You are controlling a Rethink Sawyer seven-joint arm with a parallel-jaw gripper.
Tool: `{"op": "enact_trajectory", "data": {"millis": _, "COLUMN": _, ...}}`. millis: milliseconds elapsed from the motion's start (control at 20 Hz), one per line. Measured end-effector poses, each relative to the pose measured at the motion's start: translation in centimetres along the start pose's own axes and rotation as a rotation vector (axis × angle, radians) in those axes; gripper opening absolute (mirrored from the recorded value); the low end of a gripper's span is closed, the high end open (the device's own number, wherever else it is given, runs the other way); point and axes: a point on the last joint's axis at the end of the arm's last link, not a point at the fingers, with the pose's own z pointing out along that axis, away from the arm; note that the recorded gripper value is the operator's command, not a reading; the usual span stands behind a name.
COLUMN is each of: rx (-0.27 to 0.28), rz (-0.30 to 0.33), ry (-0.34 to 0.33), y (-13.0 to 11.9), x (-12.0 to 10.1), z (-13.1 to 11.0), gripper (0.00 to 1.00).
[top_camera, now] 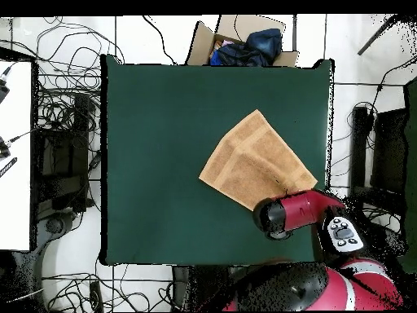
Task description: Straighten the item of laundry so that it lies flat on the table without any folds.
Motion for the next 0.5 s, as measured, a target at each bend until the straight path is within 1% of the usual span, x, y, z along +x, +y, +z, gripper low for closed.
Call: {"op": "enact_trajectory", "data": {"millis": 500, "rx": -0.017, "rz": -0.012, "ry": 0.003, "y": 0.96, "x": 0.38, "z": -0.23, "gripper": 0.00}}
